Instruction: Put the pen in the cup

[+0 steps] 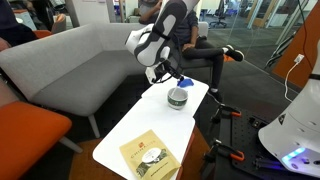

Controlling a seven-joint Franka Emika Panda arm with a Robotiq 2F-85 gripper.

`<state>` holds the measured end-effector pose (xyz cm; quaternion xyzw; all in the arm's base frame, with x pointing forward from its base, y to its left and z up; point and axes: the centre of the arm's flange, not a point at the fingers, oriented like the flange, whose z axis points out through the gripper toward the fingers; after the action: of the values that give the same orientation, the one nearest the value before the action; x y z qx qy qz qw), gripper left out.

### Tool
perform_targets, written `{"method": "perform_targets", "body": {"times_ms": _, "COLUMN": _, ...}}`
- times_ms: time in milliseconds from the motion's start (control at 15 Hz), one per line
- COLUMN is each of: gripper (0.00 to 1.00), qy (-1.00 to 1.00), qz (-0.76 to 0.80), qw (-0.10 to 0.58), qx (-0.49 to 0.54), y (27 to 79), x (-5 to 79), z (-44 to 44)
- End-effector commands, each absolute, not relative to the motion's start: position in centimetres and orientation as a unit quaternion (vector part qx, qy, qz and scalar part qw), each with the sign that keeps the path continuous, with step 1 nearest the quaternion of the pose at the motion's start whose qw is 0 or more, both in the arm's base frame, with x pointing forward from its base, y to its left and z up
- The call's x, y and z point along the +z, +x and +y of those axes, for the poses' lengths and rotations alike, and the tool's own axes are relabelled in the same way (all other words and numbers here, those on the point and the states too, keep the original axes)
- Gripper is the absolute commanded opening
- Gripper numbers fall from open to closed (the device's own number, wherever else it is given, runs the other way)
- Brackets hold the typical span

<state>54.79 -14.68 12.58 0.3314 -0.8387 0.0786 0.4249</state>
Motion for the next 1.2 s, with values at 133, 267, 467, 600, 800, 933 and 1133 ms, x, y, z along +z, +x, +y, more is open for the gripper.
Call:
{"method": "perform_targets", "body": {"times_ms": 133, "gripper": 0.05, "qy": 0.318, "qz": -0.831, "qw": 0.457, "qx": 0.015, "y": 54.9, "x": 11.6, "z": -14.1}}
{"method": "perform_targets", "body": {"times_ms": 267, "gripper": 0.44, "qy": 0.318, "qz": -0.833, "qw": 0.452, "qx": -0.002, "y": 55.0, "x": 11.3, "z": -13.9}}
{"method": "perform_targets", "body": {"times_ms": 467, "gripper": 0.67, "qy": 0.317, "qz": -0.845, "qw": 0.430, "qx": -0.002, "y": 55.0, "x": 11.6, "z": -13.9}}
{"method": "perform_targets", "body": {"times_ms": 600, "gripper": 0.81, "qy": 0.329, "qz": -0.852, "qw": 0.408, "qx": 0.011, "y": 54.8, "x": 12.3, "z": -13.9}}
{"method": "perform_targets", "body": {"times_ms": 800, "gripper": 1.00, "qy": 0.366, "qz": -0.861, "qw": 0.353, "qx": 0.028, "y": 54.5, "x": 13.7, "z": -13.9}}
{"method": "perform_targets", "body": {"times_ms": 933, "gripper": 1.00, "qy": 0.400, "qz": -0.862, "qw": 0.308, "qx": 0.038, "y": 54.0, "x": 15.0, "z": -14.0}}
{"method": "perform_targets", "body": {"times_ms": 1133, "gripper": 1.00, "qy": 0.447, "qz": -0.859, "qw": 0.247, "qx": 0.032, "y": 52.6, "x": 16.6, "z": -13.8}}
